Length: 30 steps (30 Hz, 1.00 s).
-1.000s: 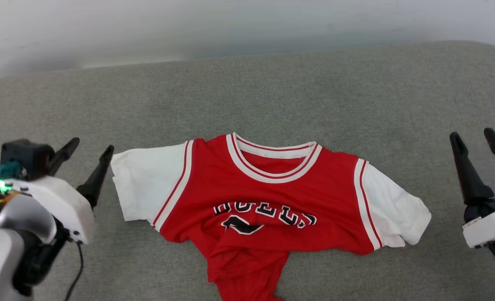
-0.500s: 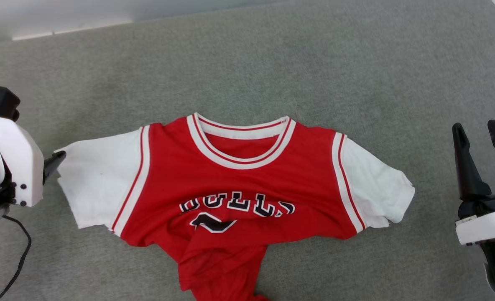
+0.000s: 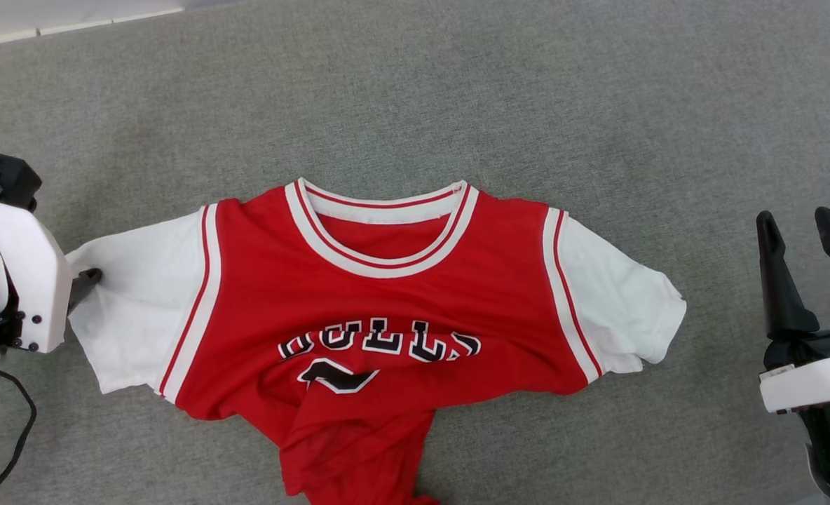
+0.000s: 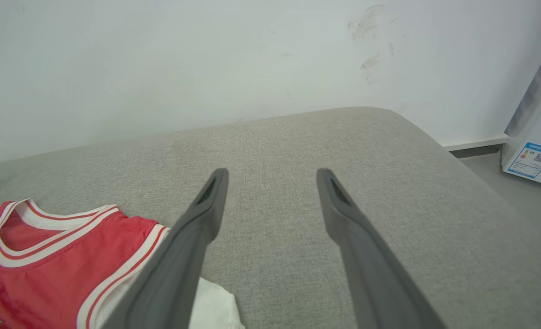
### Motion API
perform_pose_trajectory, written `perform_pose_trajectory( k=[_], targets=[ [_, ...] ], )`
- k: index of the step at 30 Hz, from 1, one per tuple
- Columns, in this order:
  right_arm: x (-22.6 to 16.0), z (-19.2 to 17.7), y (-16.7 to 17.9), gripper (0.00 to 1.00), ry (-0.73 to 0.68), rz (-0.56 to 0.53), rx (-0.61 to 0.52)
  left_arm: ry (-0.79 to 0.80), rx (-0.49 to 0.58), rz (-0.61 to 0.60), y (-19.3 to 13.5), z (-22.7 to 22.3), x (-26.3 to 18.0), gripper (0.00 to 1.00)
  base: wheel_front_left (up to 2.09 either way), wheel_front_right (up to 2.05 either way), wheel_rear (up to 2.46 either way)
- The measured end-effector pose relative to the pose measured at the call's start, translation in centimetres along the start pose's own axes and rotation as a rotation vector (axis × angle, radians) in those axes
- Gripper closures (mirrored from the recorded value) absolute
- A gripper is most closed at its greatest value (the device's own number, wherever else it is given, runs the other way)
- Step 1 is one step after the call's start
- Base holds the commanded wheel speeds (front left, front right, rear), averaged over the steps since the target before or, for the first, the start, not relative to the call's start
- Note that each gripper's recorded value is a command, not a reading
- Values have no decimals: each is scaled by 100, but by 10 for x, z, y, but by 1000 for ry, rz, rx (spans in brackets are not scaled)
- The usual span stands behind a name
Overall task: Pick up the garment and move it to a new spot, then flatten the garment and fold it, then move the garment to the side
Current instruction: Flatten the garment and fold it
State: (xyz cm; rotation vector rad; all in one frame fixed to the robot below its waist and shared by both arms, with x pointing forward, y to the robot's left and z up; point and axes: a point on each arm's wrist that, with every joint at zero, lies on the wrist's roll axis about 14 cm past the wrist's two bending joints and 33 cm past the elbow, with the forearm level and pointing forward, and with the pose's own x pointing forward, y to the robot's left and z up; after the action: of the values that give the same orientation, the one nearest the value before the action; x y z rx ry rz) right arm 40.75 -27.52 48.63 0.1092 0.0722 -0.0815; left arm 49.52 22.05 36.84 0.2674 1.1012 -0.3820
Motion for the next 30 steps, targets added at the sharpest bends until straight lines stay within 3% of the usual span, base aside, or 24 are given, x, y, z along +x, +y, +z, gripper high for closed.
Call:
perform_pose_trajectory(
  k=[1, 2, 5, 12, 20, 30],
  targets=[
    [0, -1, 0, 0, 4, 1, -1, 0, 2, 1, 0, -1, 1, 78, 0, 0, 0],
    [1, -3, 1, 0, 12, 4, -3, -8, 6, 2, 0, 0, 1, 100, 0, 0, 0],
    [1, -8, 3, 0, 48, 22, -25, -73, -4, 8, 1, 8, -2, 100, 0, 0, 0],
    [-3, -20, 7, 0, 246, 83, -78, -318, 81, 119, 19, 37, -39, 100, 0, 0, 0],
    [-15, -49, 21, 0, 589, 176, -140, -533, 104, 124, 3, 41, -98, 100, 0, 0, 0],
    [-11, -85, 46, 0, 841, 254, -228, -651, 106, 81, -38, 27, -152, 100, 0, 0, 0]
  ],
)
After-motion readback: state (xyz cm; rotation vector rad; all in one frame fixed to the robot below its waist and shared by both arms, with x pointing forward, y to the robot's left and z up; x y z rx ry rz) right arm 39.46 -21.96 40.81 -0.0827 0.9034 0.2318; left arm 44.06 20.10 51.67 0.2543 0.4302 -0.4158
